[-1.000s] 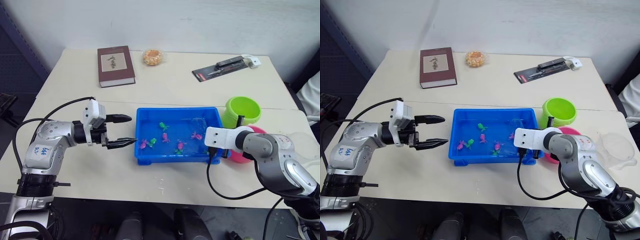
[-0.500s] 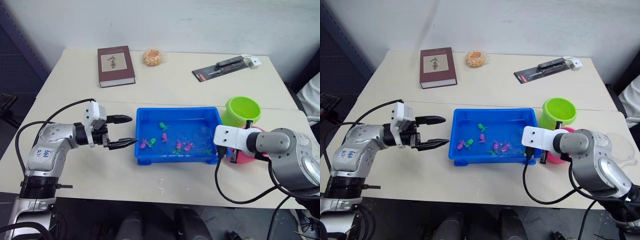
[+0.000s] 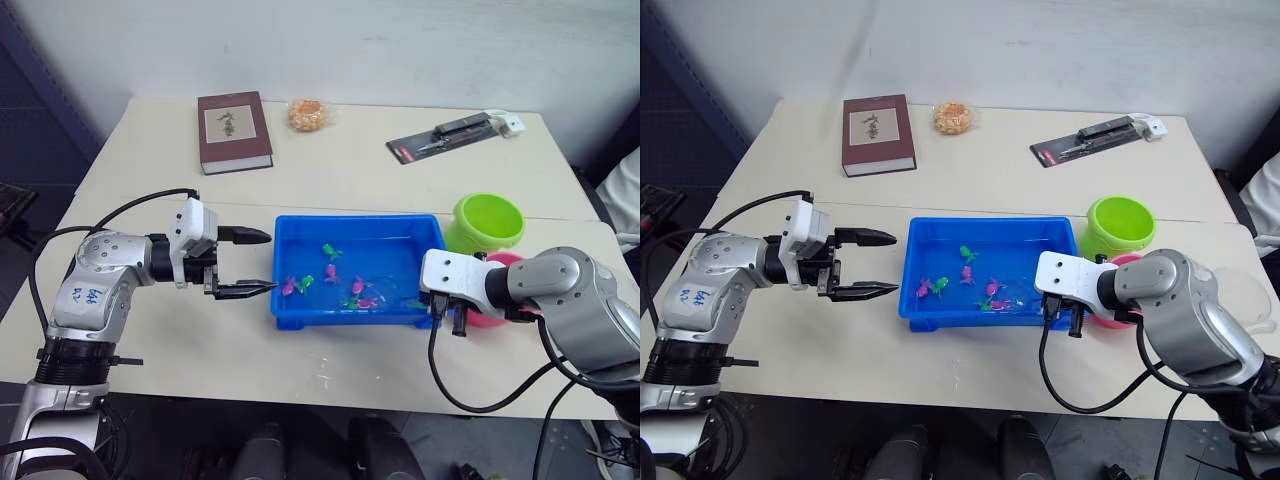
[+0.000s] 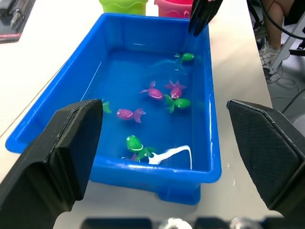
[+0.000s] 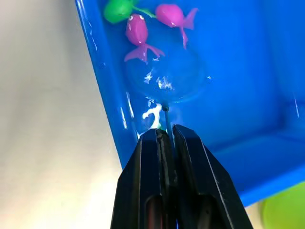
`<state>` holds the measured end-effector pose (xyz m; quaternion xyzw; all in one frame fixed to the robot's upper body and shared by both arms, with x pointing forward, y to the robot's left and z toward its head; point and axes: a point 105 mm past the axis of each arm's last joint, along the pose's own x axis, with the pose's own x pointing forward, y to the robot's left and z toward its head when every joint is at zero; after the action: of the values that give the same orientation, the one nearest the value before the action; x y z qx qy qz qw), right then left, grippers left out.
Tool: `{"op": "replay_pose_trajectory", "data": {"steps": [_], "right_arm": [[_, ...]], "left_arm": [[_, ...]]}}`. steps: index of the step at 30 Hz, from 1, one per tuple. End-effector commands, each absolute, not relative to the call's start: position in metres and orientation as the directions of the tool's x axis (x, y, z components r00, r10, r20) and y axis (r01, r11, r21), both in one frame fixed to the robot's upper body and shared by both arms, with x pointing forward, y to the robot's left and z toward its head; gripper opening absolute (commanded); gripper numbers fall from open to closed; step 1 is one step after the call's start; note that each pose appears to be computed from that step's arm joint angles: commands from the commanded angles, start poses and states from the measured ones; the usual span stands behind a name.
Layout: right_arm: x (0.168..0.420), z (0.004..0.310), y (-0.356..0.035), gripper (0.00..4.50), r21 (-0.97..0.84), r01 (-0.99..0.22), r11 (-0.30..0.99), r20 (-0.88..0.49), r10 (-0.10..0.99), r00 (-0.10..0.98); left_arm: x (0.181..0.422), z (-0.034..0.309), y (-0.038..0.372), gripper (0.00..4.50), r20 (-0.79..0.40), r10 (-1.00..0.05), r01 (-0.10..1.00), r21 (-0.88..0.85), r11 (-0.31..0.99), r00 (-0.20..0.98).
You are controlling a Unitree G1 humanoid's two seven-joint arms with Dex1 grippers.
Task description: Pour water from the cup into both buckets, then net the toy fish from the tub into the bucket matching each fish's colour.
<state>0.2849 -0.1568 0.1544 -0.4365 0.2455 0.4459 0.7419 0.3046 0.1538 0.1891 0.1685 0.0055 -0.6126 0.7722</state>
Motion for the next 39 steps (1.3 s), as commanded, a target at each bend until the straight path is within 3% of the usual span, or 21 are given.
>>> {"op": "replay_pose_trajectory", "data": {"steps": [1, 10, 39], "right_arm": [[0.285, 0.157, -0.153, 0.0, -0.408, -0.888, 0.21, -0.755, 0.469, 0.458], [0.293, 0.159, -0.14, 0.0, -0.34, -0.911, 0.233, -0.745, 0.525, 0.412], [0.295, 0.176, -0.131, 0.0, -0.281, -0.909, 0.308, -0.682, 0.602, 0.415]], "left_arm": [[0.305, 0.194, 0.156, 4.46, -0.23, -0.939, 0.94, 0.283, 0.188, 0.257], [0.305, 0.193, 0.157, 4.46, -0.235, -0.933, 0.936, 0.289, 0.2, 0.272], [0.304, 0.192, 0.159, 4.46, -0.231, -0.926, 0.93, 0.287, 0.228, 0.298]]}}
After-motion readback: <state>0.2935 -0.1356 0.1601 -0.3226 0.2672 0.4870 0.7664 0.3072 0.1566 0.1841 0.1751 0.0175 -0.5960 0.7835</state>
